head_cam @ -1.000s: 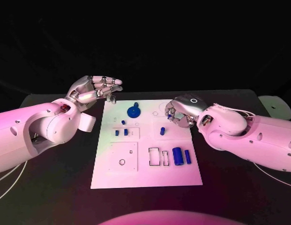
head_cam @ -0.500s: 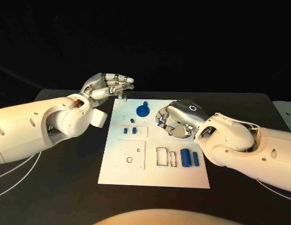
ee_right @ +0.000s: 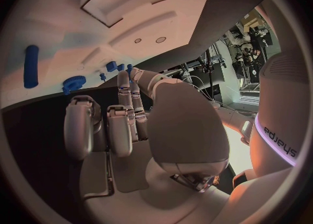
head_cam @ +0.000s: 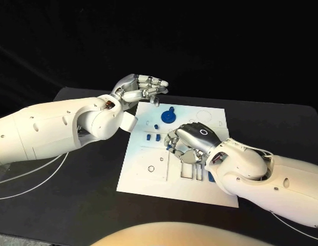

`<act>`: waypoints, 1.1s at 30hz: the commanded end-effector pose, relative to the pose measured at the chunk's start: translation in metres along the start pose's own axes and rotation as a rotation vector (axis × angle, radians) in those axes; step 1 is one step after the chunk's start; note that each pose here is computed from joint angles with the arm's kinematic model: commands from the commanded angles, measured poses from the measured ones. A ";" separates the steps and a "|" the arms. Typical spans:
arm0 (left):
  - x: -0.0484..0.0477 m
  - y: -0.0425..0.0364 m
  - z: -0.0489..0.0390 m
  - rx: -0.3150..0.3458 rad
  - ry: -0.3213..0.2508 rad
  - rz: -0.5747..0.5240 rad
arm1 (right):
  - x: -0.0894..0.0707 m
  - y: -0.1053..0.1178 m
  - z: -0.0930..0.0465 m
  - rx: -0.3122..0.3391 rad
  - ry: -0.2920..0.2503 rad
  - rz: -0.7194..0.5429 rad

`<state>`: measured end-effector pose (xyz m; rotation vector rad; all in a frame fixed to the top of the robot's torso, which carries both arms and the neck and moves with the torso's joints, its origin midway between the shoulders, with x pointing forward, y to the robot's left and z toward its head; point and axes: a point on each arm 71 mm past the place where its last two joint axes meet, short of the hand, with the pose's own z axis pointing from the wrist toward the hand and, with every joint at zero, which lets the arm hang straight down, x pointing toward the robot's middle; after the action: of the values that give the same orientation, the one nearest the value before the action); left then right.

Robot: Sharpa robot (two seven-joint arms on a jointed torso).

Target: Assemble the parts on the task board

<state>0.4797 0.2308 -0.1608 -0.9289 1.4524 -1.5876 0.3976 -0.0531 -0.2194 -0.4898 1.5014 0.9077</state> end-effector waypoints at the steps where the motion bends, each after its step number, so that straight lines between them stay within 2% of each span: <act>1: 0.0031 0.0002 0.0022 0.001 0.002 -0.009 | 0.008 0.002 0.001 -0.014 0.028 0.009; 14: 0.0061 0.0007 0.0041 0.000 0.008 -0.012 | 0.031 0.005 0.006 -0.015 0.062 0.023; 33: 0.0065 0.0012 0.0045 -0.005 0.011 -0.013 | 0.040 0.007 0.007 -0.019 0.086 0.026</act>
<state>0.4811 0.2245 -0.1621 -0.9339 1.4630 -1.5912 0.3922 -0.0368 -0.2539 -0.5040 1.5742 0.9304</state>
